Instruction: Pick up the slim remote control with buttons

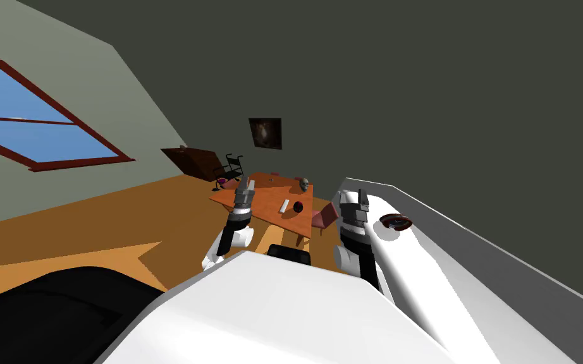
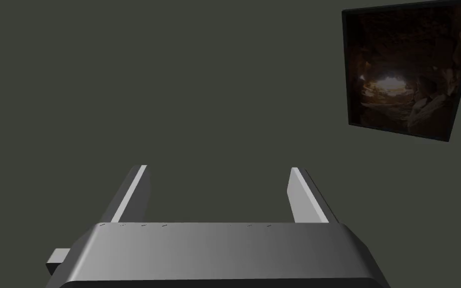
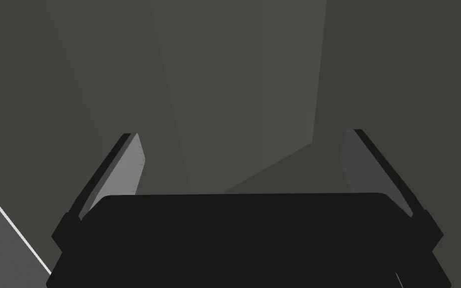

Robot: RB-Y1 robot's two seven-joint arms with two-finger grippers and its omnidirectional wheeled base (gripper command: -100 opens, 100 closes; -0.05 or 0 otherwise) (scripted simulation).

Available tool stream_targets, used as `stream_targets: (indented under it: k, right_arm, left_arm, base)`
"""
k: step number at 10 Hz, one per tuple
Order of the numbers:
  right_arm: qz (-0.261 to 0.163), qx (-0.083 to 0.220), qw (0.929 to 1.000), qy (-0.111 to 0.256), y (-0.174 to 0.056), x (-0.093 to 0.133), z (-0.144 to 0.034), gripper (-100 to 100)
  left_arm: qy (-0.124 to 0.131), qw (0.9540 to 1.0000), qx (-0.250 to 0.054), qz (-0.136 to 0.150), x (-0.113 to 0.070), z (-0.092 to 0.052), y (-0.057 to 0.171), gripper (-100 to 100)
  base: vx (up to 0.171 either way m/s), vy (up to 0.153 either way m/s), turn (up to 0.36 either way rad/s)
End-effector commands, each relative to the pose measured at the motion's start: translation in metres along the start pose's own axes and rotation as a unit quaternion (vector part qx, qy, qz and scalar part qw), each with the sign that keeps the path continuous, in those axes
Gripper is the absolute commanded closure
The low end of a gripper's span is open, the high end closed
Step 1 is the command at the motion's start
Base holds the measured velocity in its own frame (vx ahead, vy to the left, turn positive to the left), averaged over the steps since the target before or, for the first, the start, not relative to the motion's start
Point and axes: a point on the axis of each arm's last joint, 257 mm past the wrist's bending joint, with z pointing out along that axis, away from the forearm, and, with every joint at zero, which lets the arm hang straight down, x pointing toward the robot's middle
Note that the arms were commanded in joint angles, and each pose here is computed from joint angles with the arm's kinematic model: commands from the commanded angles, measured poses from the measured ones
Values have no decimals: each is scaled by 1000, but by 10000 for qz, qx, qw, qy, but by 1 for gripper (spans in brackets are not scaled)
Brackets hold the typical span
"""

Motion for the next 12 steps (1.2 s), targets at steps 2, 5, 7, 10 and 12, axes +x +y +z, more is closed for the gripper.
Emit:
stream_targets:
  k: [2, 5, 7, 10, 12]
  right_arm:
    - [1, -1, 10000, 1, 0, 0, 0, 0]
    - [0, -1, 10000, 1, 0, 0, 0, 0]
    - [0, -1, 10000, 1, 0, 0, 0, 0]
    - [-1, 0, 10000, 1, 0, 0, 0, 0]
    - [-1, 1, 10000, 0, 0, 0, 0, 0]
  left_arm:
    - [99, 9994, -308, 103, -4, -8, 20, -100]
    - [258, 9956, -858, 290, -15, -25, 55, -100]
    - [377, 9890, -1356, 458, -26, -42, 87, -100]
    - [545, 9694, -2268, 763, -54, -79, 141, -100]
    - [595, 9596, -2608, 875, -67, -94, 160, -100]
  base:
    - [-53, 31, -269]
    - [-73, 57, -289]
    - [-76, 69, -367]
    - [-83, 75, -431]
    - [-67, 42, -307]
